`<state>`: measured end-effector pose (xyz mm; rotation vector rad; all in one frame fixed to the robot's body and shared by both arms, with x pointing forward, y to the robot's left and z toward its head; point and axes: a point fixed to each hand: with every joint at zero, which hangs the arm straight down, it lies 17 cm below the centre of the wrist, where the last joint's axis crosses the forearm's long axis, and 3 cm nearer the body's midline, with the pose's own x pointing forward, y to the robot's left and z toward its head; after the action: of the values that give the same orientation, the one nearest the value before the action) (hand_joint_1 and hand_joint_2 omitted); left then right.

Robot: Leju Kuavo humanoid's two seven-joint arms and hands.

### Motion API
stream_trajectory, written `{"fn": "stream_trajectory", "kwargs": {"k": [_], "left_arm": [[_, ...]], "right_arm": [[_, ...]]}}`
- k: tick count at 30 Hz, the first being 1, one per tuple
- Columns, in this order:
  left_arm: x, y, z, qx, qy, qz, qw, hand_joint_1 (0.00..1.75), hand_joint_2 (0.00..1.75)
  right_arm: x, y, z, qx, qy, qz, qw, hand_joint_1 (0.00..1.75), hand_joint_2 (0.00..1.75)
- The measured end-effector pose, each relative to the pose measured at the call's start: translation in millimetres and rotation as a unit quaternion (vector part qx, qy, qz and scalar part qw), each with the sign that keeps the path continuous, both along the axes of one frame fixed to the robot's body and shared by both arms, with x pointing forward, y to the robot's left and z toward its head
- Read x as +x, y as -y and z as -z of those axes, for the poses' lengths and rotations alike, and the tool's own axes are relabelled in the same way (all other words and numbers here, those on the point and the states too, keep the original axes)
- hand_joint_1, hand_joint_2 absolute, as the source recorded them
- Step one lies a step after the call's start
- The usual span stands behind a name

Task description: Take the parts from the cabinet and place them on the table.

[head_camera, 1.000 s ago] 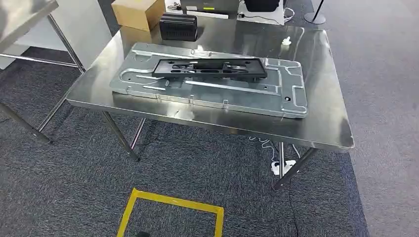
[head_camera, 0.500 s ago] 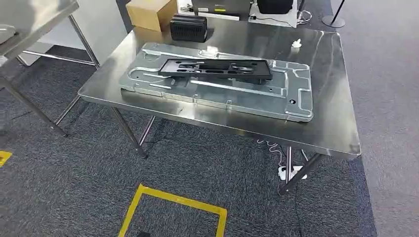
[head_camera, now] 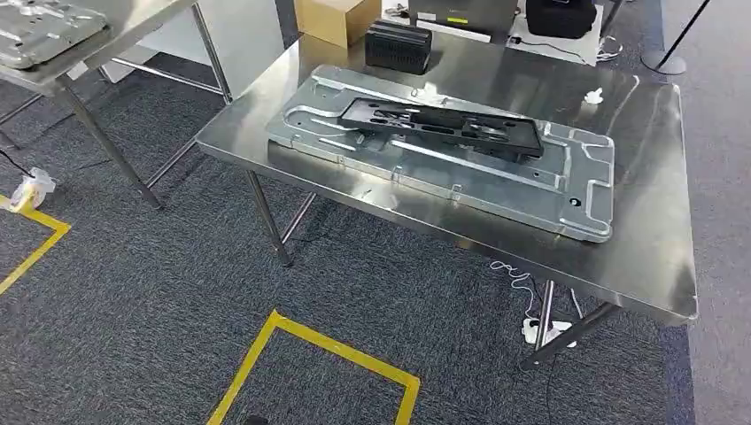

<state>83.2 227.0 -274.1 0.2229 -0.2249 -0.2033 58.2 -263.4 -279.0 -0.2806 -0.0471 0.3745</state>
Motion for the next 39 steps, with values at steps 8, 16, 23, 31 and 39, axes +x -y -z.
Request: {"fn": "stream_trajectory", "kwargs": {"k": [8, 16, 23, 31, 39], "left_arm": [[2, 2, -1, 0.001, 0.002, 0.002, 1.0, 0.0, 0.0], [1, 3, -1, 0.001, 0.0, 0.002, 1.0, 0.0, 0.0], [1, 3, -1, 0.002, -0.001, 0.006, 1.0, 0.0, 0.0], [2, 3, -1, 0.002, 0.0, 0.006, 1.0, 0.0, 0.0], [2, 3, -1, 0.002, -0.001, 0.006, 1.0, 0.0, 0.0]], "right_arm": [[-6, 1, 1, -0.001, -0.005, 0.001, 1.0, 0.0, 0.0], [-5, -2, 0, 0.002, -0.007, 0.003, 1.0, 0.0, 0.0], [-11, -1, 1, 0.001, -0.012, 0.007, 1.0, 0.0, 0.0], [-3, -1, 0, 0.002, -0.006, 0.008, 1.0, 0.0, 0.0], [-12, -1, 1, 0.002, -0.016, 0.009, 1.0, 0.0, 0.0]]}}
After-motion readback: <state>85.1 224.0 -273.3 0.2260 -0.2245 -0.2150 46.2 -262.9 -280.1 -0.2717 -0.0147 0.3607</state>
